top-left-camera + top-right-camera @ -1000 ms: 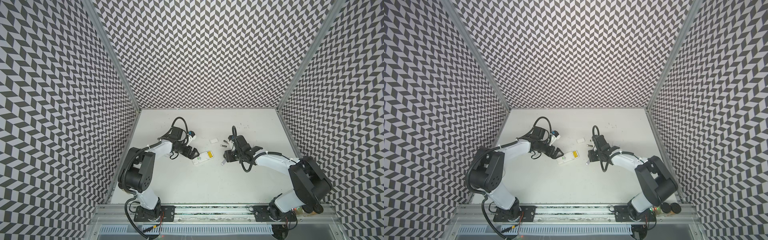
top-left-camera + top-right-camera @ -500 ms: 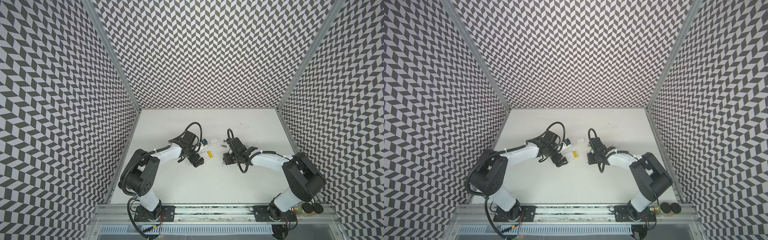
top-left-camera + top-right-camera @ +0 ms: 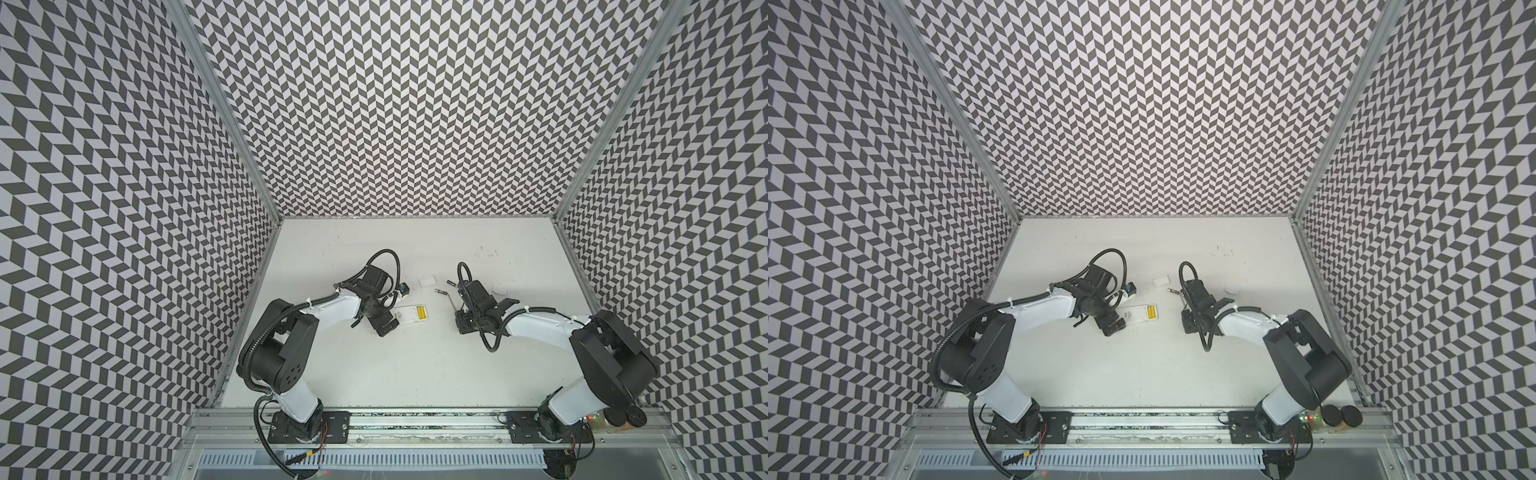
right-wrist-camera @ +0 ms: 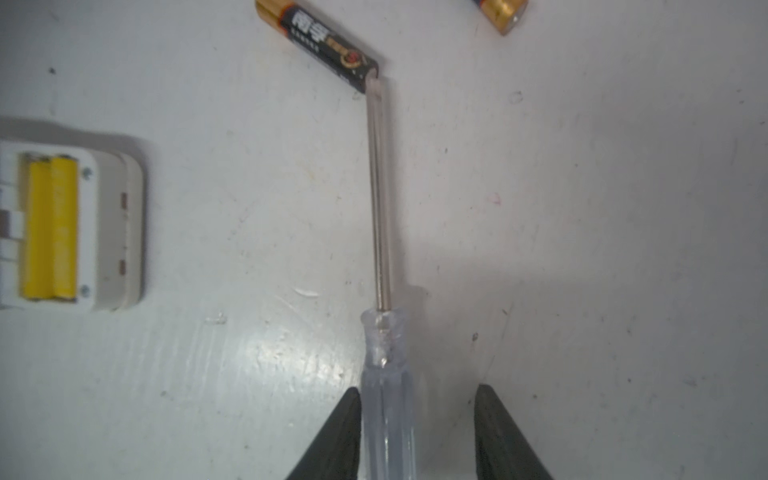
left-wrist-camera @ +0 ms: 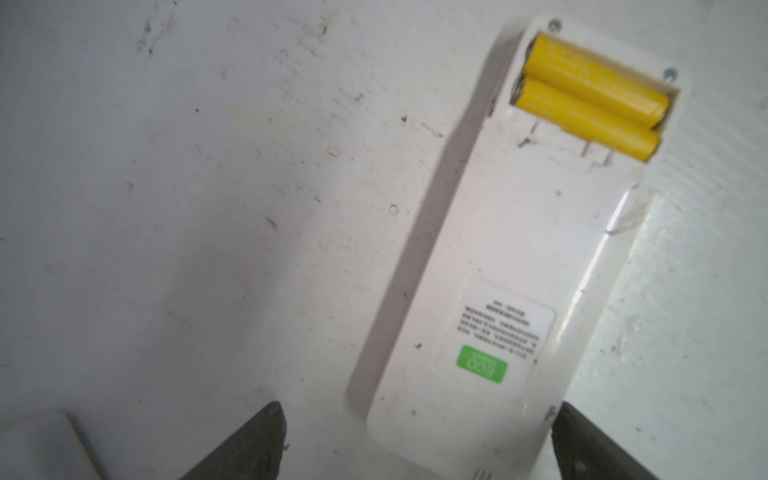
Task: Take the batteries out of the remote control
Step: 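Grasp the clear-handled screwdriver with the right gripper while the left gripper releases the remote, then lift the screwdriver upright with the right gripper while the left gripper rises toward it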
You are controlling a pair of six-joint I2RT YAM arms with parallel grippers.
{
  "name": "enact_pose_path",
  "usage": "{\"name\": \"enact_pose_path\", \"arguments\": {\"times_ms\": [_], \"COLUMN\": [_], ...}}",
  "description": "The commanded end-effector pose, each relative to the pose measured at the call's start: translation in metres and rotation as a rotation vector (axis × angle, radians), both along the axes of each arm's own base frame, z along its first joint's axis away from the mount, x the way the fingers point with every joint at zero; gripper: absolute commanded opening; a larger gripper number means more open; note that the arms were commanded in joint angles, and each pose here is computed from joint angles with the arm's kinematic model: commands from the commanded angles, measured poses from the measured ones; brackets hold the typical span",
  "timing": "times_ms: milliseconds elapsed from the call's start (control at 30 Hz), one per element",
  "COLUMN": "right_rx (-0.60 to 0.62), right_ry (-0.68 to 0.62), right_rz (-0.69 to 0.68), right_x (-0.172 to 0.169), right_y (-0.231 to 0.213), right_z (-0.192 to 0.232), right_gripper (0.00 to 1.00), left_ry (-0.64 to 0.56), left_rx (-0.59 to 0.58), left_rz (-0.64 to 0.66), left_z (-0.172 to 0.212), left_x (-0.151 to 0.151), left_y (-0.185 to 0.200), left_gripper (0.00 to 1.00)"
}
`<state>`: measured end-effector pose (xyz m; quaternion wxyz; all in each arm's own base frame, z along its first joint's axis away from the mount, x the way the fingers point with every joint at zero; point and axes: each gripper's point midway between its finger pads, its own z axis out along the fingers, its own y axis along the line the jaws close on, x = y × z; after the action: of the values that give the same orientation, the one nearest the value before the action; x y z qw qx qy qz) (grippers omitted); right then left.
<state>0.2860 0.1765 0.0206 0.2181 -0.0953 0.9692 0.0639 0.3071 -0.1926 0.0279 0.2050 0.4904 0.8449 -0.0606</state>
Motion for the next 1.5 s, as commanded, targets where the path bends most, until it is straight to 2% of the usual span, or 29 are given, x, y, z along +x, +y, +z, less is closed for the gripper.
{"name": "enact_pose_path", "arguments": {"times_ms": [0, 333, 500, 667, 767, 933, 1133, 1200, 1367, 1467], "right_rx": [-0.033, -0.039, -0.041, -0.036, -0.009, 0.082, 0.258, 0.302, 0.326, 0.340], "right_ry": [0.049, 0.032, 0.006, -0.085, -0.148, -0.323, -0.536, -0.619, -0.717, -0.736], "right_rz": [-0.012, -0.025, -0.022, -0.015, 0.015, 0.163, 0.443, 0.537, 0.612, 0.667], "right_x": [-0.017, -0.022, -0.015, 0.003, 0.014, 0.031, 0.022, 0.014, 0.007, 0.003], "right_y": [-0.011, -0.019, -0.018, -0.019, -0.016, 0.010, 0.054, 0.063, 0.068, 0.075], "right_z": [-0.010, -0.009, 0.003, 0.029, 0.052, 0.102, 0.165, 0.180, 0.193, 0.193], "right_gripper": [0.37, 0.21, 0.17, 0.14, 0.13, 0.08, 0.06, 0.04, 0.04, 0.04], "left_ry": [-0.056, -0.107, -0.148, -0.180, -0.171, -0.166, -0.230, -0.260, -0.329, -0.330], "left_rx": [0.014, 0.041, 0.059, 0.054, 0.007, -0.153, -0.276, -0.287, -0.289, -0.286], "left_rz": [-0.018, 0.039, 0.055, 0.072, 0.090, 0.079, -0.029, -0.133, -0.363, -0.603], "left_z": [0.011, 0.017, 0.029, 0.039, 0.058, 0.103, 0.163, 0.178, 0.218, 0.227], "left_x": [0.006, 0.022, 0.031, 0.039, 0.044, 0.053, 0.069, 0.067, 0.061, 0.030], "left_y": [0.002, 0.015, 0.019, 0.020, 0.012, -0.009, -0.033, -0.043, -0.056, -0.061], "left_gripper": [1.00, 1.00, 1.00, 1.00, 1.00, 1.00, 1.00, 0.98, 0.91, 0.91]}}
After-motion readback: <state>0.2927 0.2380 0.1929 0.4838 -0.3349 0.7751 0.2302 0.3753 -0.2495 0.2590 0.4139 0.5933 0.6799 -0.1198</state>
